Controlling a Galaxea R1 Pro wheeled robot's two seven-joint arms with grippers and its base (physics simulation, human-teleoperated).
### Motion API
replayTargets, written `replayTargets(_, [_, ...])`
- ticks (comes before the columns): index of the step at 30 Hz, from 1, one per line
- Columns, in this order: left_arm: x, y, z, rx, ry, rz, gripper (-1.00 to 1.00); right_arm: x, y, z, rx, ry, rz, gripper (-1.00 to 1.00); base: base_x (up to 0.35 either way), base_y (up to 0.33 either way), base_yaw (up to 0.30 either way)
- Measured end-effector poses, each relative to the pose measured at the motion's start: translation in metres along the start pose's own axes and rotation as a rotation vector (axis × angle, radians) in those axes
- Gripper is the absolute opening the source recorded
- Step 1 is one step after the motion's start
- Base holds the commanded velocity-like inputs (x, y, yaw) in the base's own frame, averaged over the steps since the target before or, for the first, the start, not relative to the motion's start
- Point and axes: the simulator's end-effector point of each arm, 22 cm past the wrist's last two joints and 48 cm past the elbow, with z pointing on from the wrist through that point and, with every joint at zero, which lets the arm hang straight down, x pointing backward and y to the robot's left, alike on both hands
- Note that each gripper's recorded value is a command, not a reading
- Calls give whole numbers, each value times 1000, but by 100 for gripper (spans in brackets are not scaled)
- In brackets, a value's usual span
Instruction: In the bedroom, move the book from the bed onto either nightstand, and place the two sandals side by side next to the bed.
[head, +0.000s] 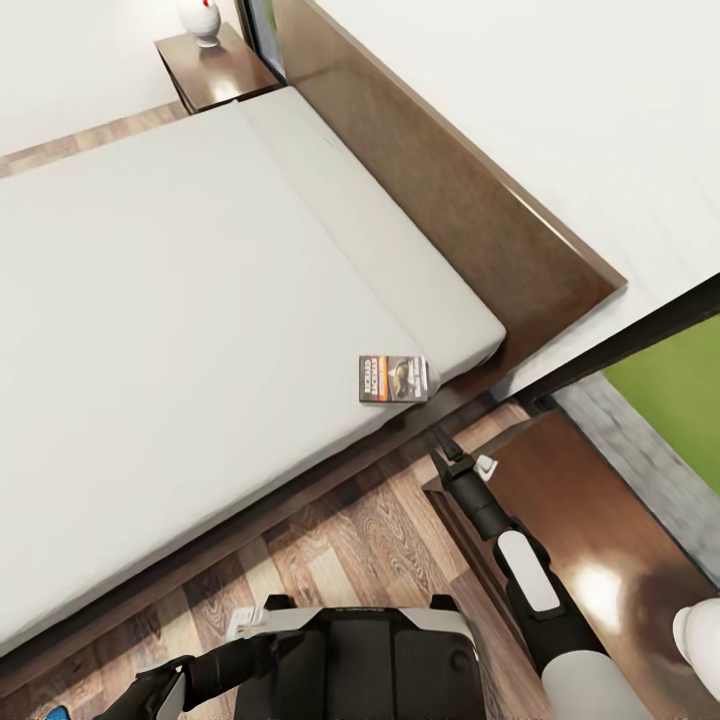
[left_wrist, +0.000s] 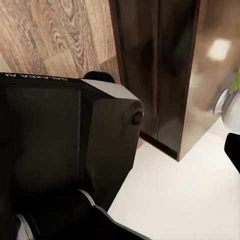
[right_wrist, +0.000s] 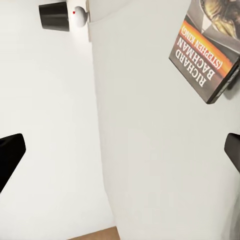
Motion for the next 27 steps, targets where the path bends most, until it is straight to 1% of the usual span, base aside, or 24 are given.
replayTargets(4, [2, 1, 0, 0, 4, -3, 100, -2, 2, 1, -8, -2, -6, 100, 0, 0, 0])
replayTargets(6, [2, 0, 0, 12, 5, -3, 100, -2, 2, 1, -7, -2, -6, 100, 0, 0, 0])
replayTargets(10, [-6, -15, -4, 92, -4, 10, 100, -1, -2, 1, -3, -1, -4, 100, 0, 0, 0])
replayTargets(12, [-18, -24, -9, 143, -21, 35, 100, -1, -3, 1, 0, -1, -3, 100, 0, 0, 0])
replayTargets(13, [-20, -27, -10, 157, -24, 40, 100, 0, -4, 1, 1, -1, -2, 100, 0, 0, 0])
replayTargets(14, [-25, -33, -13, 189, -28, 46, 100, 0, -5, 0, 2, -1, -1, 100, 0, 0, 0])
replayTargets(15, [-27, -41, -17, 227, -29, 44, 100, 0, -6, 0, 4, -1, -1, 100, 0, 0, 0])
replayTargets(17, [-28, -48, -20, 267, -27, 39, 100, 0, -8, 0, 6, 0, 1, 100, 0, 0, 0])
replayTargets(18, [-31, -54, -27, 311, -28, 36, 100, 1, -9, 0, 8, 0, 1, 100, 0, 0, 0])
replayTargets(19, [-32, -55, -32, 329, -27, 35, 100, 1, -10, 0, 9, 0, 2, 100, 0, 0, 0])
replayTargets(25, [-37, -48, -55, 372, -29, 35, 100, 2, -16, -1, 17, 1, 6, 100, 0, 0, 0])
replayTargets(27, [-38, -47, -58, 376, -30, 34, 100, 2, -17, -2, 20, 2, 8, 100, 0, 0, 0])
